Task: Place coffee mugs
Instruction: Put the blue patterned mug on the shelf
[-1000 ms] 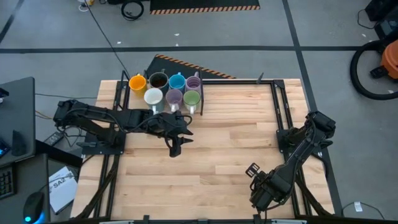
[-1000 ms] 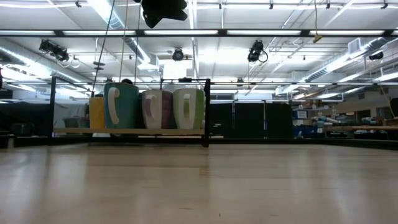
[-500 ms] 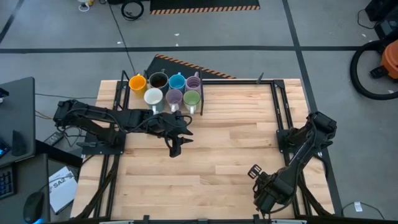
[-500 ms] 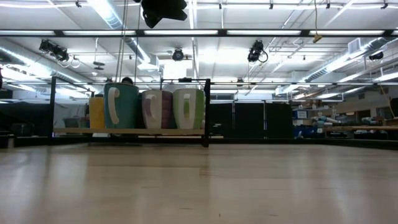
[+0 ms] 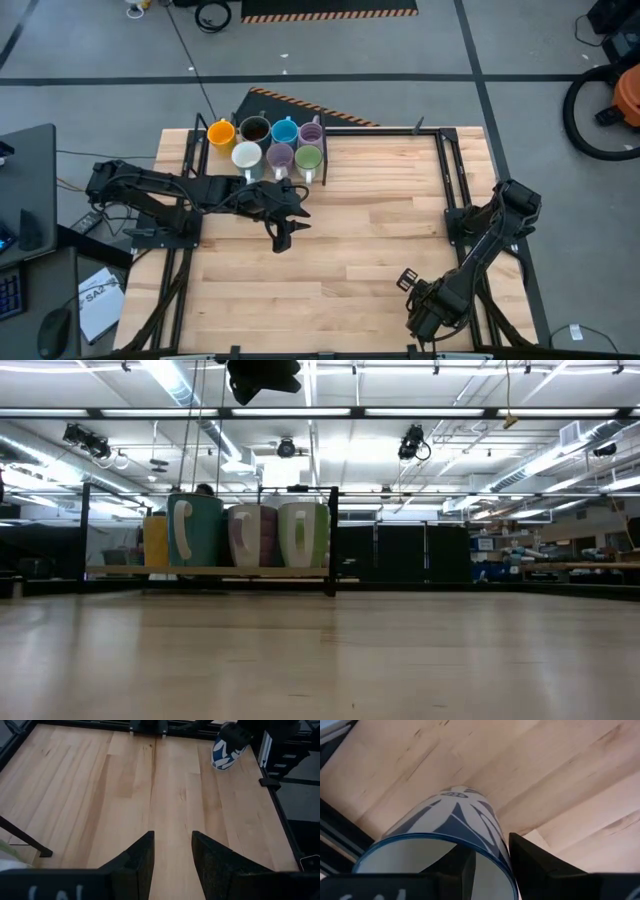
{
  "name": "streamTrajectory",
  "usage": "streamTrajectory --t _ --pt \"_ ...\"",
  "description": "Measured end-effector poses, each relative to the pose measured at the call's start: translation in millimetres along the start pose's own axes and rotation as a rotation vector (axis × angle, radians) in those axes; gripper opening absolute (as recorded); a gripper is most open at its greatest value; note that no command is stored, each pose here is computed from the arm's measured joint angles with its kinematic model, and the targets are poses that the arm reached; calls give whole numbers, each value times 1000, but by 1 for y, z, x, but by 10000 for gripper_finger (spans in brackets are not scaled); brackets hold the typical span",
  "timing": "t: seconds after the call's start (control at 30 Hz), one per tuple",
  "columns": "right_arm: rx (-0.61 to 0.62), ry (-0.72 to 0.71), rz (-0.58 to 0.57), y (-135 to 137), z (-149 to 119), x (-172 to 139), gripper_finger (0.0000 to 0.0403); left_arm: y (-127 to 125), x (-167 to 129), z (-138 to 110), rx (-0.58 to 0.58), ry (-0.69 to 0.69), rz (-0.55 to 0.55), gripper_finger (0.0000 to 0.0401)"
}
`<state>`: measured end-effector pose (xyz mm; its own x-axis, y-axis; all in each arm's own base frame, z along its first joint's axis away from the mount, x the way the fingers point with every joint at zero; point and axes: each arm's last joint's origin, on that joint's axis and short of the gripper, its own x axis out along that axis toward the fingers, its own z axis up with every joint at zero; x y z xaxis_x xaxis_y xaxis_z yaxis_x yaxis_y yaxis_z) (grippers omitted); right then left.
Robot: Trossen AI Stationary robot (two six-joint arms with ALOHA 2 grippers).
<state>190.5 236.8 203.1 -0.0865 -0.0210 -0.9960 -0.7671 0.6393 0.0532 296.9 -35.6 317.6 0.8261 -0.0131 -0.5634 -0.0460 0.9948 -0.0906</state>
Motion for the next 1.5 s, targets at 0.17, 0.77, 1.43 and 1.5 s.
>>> streamTrajectory --t 0.17,0.77,1.43,1.5 --pt "-8 -6 0 0 0 1 103 0 0 0 -12 0 0 137" --pt "185 -12 58 -26 0 0 43 0 0 0 -30 0 0 137" --pt "765 11 -13 -155 -42 -11 36 4 -12 -6 -41 167 40 137" --pt "800 -1 -11 -168 -49 -11 35 5 -16 -7 -42 194 47 137"
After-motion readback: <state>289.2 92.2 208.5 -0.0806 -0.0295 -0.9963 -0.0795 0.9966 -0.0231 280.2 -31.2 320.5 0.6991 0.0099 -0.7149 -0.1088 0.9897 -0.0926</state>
